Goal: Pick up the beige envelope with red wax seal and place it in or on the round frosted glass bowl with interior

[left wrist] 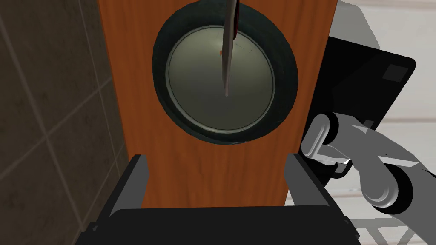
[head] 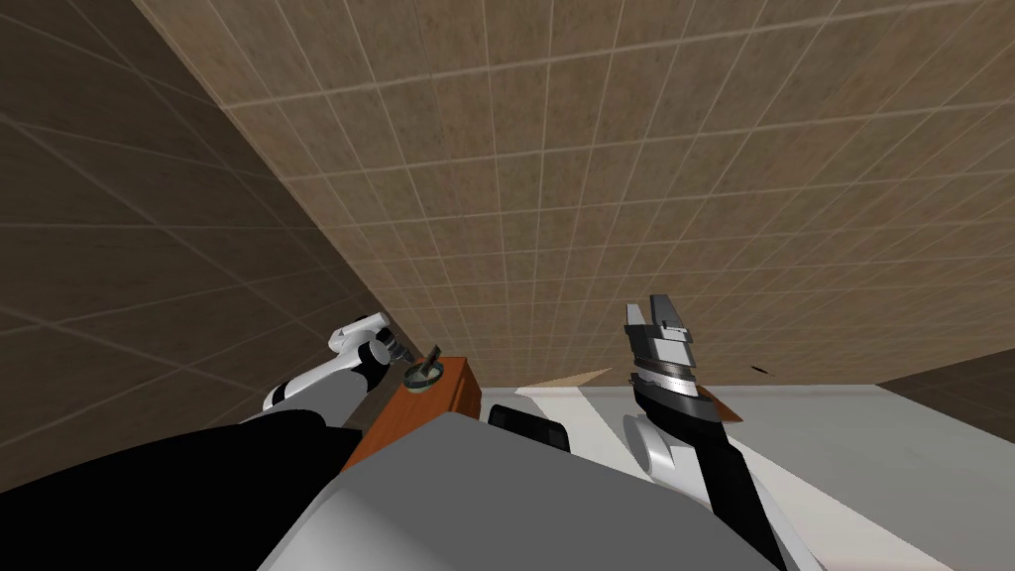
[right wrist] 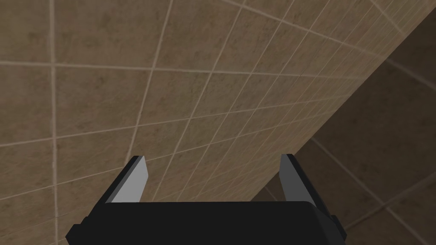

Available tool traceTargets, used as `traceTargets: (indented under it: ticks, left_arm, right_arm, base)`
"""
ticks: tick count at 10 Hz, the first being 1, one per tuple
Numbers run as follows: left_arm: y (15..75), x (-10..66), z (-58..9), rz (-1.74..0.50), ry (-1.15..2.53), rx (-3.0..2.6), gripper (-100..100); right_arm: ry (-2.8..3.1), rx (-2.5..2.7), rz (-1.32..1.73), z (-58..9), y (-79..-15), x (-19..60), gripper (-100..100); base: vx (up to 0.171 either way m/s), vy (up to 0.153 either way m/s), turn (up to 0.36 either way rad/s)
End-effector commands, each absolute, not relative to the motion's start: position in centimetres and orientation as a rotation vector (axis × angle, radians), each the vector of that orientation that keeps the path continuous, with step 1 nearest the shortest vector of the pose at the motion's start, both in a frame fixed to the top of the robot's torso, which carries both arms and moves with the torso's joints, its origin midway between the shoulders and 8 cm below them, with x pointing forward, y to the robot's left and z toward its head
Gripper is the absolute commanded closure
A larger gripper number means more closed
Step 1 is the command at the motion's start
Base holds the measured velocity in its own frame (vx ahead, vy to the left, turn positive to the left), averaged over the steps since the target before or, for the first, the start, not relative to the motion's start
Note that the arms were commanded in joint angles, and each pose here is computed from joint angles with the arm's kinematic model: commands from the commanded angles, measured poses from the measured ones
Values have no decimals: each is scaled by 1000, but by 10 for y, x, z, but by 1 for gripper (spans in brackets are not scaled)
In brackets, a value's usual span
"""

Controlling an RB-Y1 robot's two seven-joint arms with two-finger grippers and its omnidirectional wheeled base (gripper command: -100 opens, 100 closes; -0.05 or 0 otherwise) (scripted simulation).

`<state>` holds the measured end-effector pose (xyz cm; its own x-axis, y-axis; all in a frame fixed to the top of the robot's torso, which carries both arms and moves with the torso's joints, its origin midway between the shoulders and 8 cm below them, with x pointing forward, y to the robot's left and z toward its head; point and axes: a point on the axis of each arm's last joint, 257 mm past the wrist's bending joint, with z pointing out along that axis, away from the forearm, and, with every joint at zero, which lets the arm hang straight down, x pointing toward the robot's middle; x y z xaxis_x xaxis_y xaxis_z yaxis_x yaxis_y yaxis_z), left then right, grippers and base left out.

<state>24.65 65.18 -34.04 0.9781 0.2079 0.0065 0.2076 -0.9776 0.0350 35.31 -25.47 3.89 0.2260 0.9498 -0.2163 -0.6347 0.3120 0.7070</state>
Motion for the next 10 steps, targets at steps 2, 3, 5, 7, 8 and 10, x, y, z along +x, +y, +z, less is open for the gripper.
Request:
traceTargets:
  ticks: [2, 3, 5, 7, 8, 10]
  left_arm:
    - [658, 246, -323, 18, 339, 3090, -100]
    - [660, 245, -318, 18, 344, 3089, -100]
    - [662, 245, -312, 19, 349, 3089, -100]
    - [667, 243, -295, 22, 364, 3087, -100]
    - [670, 242, -283, 24, 375, 3086, -100]
    - [668, 242, -289, 23, 370, 3086, 0]
  right_arm:
    - [704, 537, 1167, 39, -255, 353, 0]
    - [704, 537, 1167, 39, -255, 353, 0]
    - [704, 537, 1167, 39, -255, 353, 0]
    - [704, 537, 1167, 39, -255, 353, 0]
    - [704, 537, 1167, 39, -255, 353, 0]
    - [704, 537, 1167, 39, -255, 353, 0]
  base:
    - [-19, -26, -60]
    - [-11, -7, -22]
    - [-10, -8, -24]
    - [-16, -15, -49]
    - [-25, -22, -65]
    - [-7, -5, -6]
